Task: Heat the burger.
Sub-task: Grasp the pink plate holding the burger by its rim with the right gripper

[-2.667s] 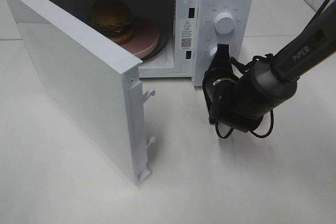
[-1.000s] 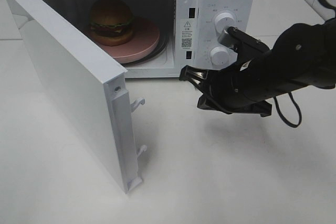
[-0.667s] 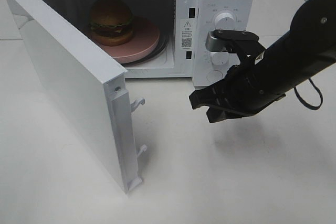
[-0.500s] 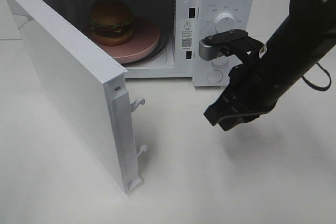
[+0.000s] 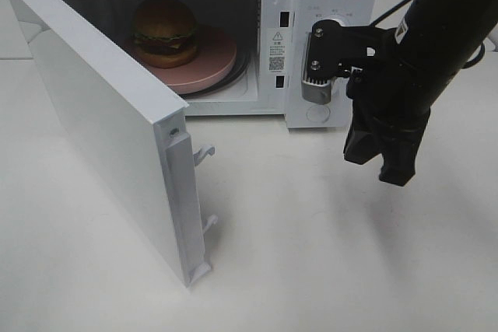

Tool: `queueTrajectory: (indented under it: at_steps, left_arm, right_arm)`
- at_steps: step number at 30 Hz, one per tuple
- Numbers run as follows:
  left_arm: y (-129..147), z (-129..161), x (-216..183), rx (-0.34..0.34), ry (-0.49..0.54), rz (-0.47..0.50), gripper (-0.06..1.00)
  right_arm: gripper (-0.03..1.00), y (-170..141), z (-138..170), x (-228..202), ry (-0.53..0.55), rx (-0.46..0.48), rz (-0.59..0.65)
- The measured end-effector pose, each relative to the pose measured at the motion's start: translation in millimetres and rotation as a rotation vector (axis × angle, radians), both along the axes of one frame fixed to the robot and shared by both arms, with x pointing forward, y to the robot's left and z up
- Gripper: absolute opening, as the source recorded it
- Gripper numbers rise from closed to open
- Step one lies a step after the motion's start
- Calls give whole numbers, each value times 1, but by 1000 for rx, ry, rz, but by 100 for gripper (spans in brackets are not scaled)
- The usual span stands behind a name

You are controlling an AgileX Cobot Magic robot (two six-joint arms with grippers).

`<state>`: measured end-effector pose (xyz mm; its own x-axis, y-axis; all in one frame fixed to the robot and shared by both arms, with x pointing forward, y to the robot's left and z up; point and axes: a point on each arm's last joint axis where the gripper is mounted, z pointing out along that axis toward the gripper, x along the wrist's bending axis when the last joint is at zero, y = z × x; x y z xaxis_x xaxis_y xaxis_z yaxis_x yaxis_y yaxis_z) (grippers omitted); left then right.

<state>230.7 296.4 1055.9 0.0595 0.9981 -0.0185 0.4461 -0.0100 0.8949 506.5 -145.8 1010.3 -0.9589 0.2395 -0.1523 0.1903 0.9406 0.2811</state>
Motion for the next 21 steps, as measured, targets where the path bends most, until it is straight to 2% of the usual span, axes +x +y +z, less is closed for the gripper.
queueTrajectory:
  at_steps: [1, 2, 3, 4, 5, 6, 7, 9, 12, 16, 18, 19, 21]
  left_arm:
    - [0, 0, 0, 0, 0, 0, 97]
    - [0, 0, 0, 0, 0, 0, 97]
    - [0, 0, 0, 0, 0, 0, 97]
    - [0, 0, 0, 0, 0, 0, 97]
    - [0, 0, 0, 0, 0, 0, 97]
    - [0, 0, 0, 0, 0, 0, 97]
    - [0, 0, 0, 0, 0, 0, 97]
    - [0, 0, 0, 0, 0, 0, 97]
    - [0, 0, 0, 0, 0, 0, 97]
    - [0, 0, 0, 0, 0, 0, 97]
    - [0, 0, 0, 0, 0, 0, 97]
    - [0, 0, 0, 0, 0, 0, 97]
    - [0, 0, 0, 0, 0, 0, 97]
  right_arm:
    - [4, 0, 0, 0, 0, 0, 0]
    - [4, 0, 1, 1, -21, -12, 63]
    - [4, 1, 3, 2, -56, -36, 178]
    - [4, 1, 3, 2, -56, -36, 178]
    - [4, 1, 3, 2, -68, -48, 229]
    - [5, 1, 3, 2, -97, -74, 343]
    - [5, 1, 3, 2, -97, -74, 343]
    - [6, 1, 3, 2, -131, -104, 476]
    - [7, 1, 3, 2, -149, -120, 548]
    - [9, 1, 3, 3, -169, -126, 577]
    - [16, 4, 4, 3, -192, -122, 579]
    - [16, 4, 4, 3, -192, -122, 579]
    - [31, 9, 5, 2, -214, -116, 582]
